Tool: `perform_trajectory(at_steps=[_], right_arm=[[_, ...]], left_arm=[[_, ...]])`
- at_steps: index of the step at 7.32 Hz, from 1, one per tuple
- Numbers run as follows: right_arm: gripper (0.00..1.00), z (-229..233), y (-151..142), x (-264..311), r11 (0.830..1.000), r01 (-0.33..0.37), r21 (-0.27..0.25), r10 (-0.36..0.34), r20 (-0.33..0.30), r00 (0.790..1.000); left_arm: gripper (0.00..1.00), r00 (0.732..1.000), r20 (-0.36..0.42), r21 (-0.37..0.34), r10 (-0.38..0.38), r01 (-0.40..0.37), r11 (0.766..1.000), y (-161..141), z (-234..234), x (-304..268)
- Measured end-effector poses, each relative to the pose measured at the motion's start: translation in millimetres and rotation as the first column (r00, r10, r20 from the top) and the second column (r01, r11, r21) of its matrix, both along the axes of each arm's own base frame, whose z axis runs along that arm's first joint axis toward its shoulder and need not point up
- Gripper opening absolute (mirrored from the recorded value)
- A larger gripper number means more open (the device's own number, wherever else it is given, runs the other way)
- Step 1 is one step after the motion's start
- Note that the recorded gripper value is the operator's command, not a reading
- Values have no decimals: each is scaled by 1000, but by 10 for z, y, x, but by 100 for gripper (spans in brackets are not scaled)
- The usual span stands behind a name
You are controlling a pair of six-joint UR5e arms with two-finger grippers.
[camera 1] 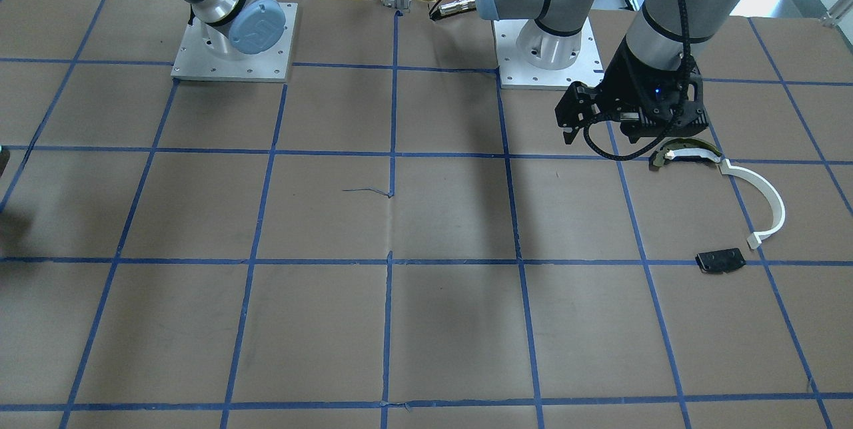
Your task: Place bearing gear from tray to pile
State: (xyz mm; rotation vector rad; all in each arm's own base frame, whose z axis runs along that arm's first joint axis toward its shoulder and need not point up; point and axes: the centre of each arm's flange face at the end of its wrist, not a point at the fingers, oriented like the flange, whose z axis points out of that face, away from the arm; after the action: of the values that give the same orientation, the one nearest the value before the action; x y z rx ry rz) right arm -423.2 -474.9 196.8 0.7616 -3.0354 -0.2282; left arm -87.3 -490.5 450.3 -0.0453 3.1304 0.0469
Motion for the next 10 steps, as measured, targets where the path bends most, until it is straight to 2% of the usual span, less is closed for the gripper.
perform_trajectory(at_steps=[2,3,6,7,8,10], right_arm=[[0,299,-74,245,1000,-17,-18,17,-24,1000],[0,523,-242,729,999,-17,-30,16,-33,999],[0,889,-518,2848,992,116,-55,-119,-39,992],[0,913,-529,3506,981,179,-69,-183,-42,982],[0,971,-511,4176,962,259,-90,-264,-42,964],[0,950,-266,5734,900,418,-120,-426,-45,904]], left_arm=[[100,1000,0,1,0,0,1000,-5,-5,2],[100,1000,0,2,0,0,1000,-7,-8,4],[100,1000,0,2,1,-1,1000,-8,-8,7],[100,1000,0,4,1,-1,1000,-5,-14,8],[100,1000,0,4,1,-1,1000,-2,-15,8],[100,1000,0,1,3,-3,1000,-1,-5,8]])
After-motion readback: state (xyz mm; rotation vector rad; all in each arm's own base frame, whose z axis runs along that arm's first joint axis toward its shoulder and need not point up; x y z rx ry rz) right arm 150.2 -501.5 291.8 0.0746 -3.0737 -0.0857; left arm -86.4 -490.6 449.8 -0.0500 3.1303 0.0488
